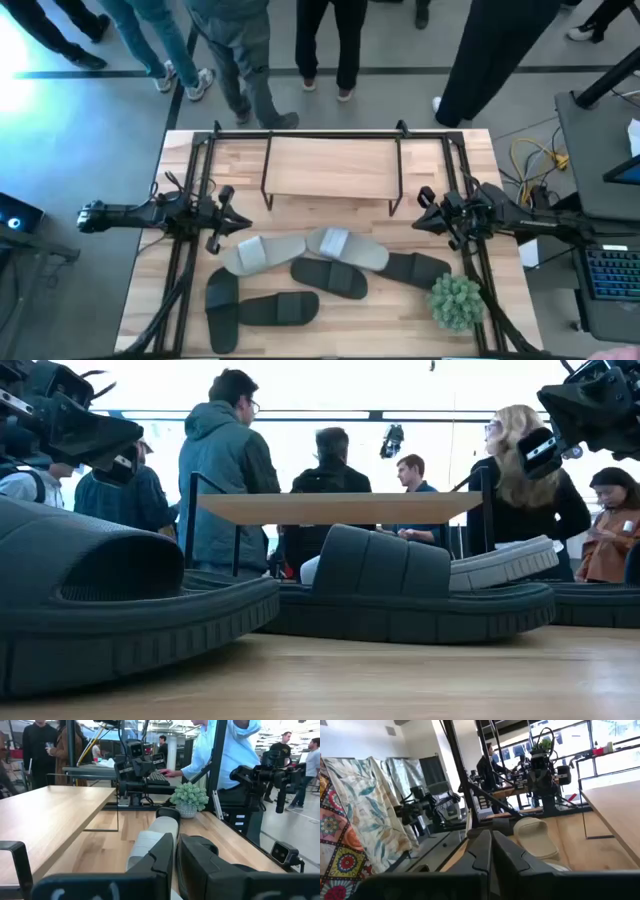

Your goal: Pick and place slides into the shelf

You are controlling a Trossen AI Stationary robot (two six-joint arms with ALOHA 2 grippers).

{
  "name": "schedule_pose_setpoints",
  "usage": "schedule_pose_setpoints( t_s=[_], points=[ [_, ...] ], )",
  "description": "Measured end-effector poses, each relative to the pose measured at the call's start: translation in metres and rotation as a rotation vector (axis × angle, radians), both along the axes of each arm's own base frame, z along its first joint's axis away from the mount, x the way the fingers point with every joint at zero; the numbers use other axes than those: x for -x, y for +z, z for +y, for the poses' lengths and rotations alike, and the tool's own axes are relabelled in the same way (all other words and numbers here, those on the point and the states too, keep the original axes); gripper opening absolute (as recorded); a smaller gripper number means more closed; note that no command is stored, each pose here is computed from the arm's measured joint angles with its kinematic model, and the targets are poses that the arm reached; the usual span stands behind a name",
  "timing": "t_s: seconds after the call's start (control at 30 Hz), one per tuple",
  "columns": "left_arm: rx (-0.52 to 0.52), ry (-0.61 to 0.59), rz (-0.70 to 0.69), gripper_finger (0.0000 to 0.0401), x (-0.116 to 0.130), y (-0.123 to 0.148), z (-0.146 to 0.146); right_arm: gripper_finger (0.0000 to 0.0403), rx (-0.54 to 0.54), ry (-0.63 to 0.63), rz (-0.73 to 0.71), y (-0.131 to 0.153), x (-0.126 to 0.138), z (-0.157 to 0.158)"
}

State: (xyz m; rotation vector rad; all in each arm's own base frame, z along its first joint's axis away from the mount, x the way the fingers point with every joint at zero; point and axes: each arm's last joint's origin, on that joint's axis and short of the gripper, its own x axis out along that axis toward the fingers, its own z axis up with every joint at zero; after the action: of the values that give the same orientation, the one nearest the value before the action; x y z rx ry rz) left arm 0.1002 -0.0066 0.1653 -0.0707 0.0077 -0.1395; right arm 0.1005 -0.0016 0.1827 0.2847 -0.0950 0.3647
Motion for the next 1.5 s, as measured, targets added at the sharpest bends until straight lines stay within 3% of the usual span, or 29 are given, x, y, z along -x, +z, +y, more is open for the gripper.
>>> schedule_pose_setpoints(
  t_s=[1.33, 1.5],
  points=[
    [0.0, 0.0, 0.0, 0.0017, 0.0, 0.0, 0.0, 0.0008, 0.0, 0.0, -0.001, 0.0001, 0.0, 0.0],
    [0.0, 0.0, 0.0, 0.0017, 0.0, 0.0, 0.0, 0.0008, -0.052, -0.023, -0.012, 0.0027, 0.0002, -0.0008]
  ],
)
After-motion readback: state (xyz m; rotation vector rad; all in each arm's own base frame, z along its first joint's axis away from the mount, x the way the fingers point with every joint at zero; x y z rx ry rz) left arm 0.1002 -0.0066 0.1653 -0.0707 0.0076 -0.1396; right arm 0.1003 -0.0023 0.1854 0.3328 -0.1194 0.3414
